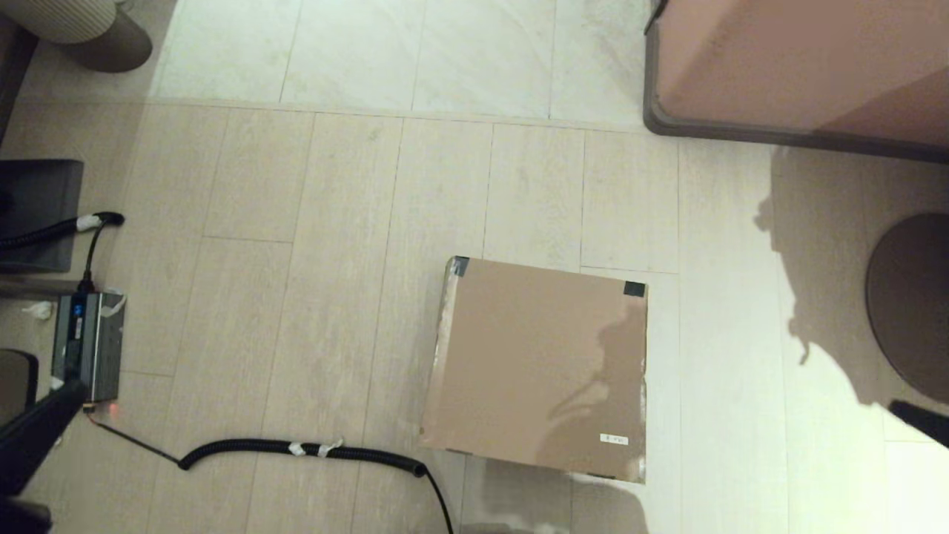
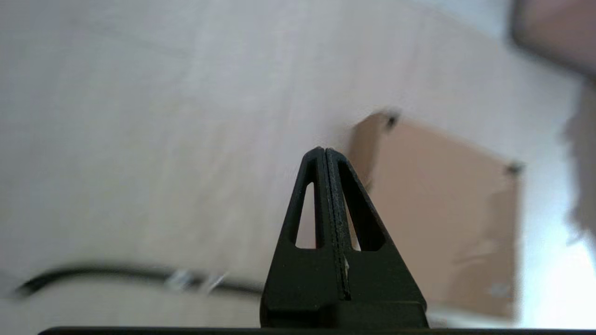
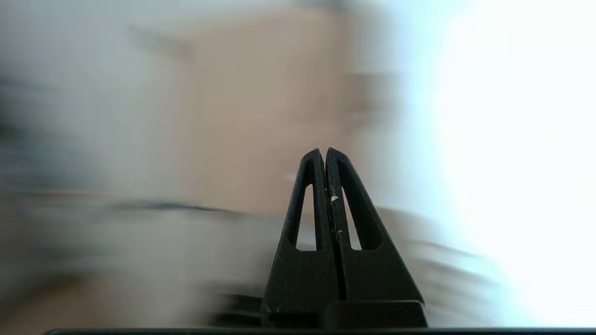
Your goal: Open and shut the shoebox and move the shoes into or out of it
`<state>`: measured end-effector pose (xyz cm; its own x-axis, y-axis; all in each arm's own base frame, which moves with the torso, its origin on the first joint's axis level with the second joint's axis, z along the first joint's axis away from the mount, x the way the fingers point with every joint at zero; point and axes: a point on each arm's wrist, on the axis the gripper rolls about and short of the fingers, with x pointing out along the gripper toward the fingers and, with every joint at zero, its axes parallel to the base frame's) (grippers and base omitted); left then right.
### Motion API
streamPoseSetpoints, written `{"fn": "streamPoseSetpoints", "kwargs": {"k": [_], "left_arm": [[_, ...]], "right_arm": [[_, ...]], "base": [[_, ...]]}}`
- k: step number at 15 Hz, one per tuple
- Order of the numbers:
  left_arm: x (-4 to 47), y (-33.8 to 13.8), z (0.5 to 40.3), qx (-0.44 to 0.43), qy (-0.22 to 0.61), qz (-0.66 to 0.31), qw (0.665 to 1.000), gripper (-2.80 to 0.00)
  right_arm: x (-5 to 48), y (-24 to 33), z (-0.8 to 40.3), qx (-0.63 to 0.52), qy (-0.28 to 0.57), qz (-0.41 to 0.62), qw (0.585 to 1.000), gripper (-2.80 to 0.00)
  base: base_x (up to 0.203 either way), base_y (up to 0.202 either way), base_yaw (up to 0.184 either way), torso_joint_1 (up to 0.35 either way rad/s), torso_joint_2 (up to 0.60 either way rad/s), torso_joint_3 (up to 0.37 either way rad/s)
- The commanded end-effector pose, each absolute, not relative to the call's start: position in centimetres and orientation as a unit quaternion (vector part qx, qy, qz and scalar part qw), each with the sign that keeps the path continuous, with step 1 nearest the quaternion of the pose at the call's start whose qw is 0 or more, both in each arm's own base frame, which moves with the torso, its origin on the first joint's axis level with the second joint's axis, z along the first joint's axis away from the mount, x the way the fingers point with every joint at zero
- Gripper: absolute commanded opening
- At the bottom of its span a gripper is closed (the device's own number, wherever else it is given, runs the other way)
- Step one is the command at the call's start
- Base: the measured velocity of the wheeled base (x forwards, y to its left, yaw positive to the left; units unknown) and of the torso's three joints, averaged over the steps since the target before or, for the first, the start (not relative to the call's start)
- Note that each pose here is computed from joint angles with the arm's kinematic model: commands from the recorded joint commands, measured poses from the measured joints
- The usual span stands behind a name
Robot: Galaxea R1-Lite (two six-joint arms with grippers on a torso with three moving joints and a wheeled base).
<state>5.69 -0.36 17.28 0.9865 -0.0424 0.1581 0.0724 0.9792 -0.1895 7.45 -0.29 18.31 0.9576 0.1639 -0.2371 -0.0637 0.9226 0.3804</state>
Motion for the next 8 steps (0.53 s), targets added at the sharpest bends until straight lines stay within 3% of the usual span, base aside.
{"fn": "streamPoseSetpoints", "kwargs": {"k": [1, 4, 6, 8], "left_arm": [[1.0, 0.0, 14.3, -0.087, -0.090, -0.007, 0.992, -2.80], [-2.0, 0.1, 8.5, -0.038, 0.051, 0.006, 0.998, -2.80], [-2.7, 0.0, 7.6, 0.003, 0.036, -0.001, 0.999, -2.80], [-2.5, 0.0, 7.7, 0.007, 0.009, 0.001, 1.000, -2.80]], "right_arm": [[3.3, -0.2, 16.3, 0.062, 0.114, -0.012, 0.992, -2.80], [0.3, 0.1, 11.0, -0.020, 0.103, -0.020, 0.994, -2.80], [0.0, 0.1, 8.2, -0.037, 0.127, -0.034, 0.991, -2.80], [0.1, 0.1, 7.9, -0.022, 0.156, -0.018, 0.987, -2.80]], "base": [[0.000, 0.000, 0.000, 0.000, 0.00, 0.000], [0.000, 0.000, 0.000, 0.000, 0.00, 0.000], [0.000, 0.000, 0.000, 0.000, 0.00, 0.000], [0.000, 0.000, 0.000, 0.000, 0.00, 0.000]]}}
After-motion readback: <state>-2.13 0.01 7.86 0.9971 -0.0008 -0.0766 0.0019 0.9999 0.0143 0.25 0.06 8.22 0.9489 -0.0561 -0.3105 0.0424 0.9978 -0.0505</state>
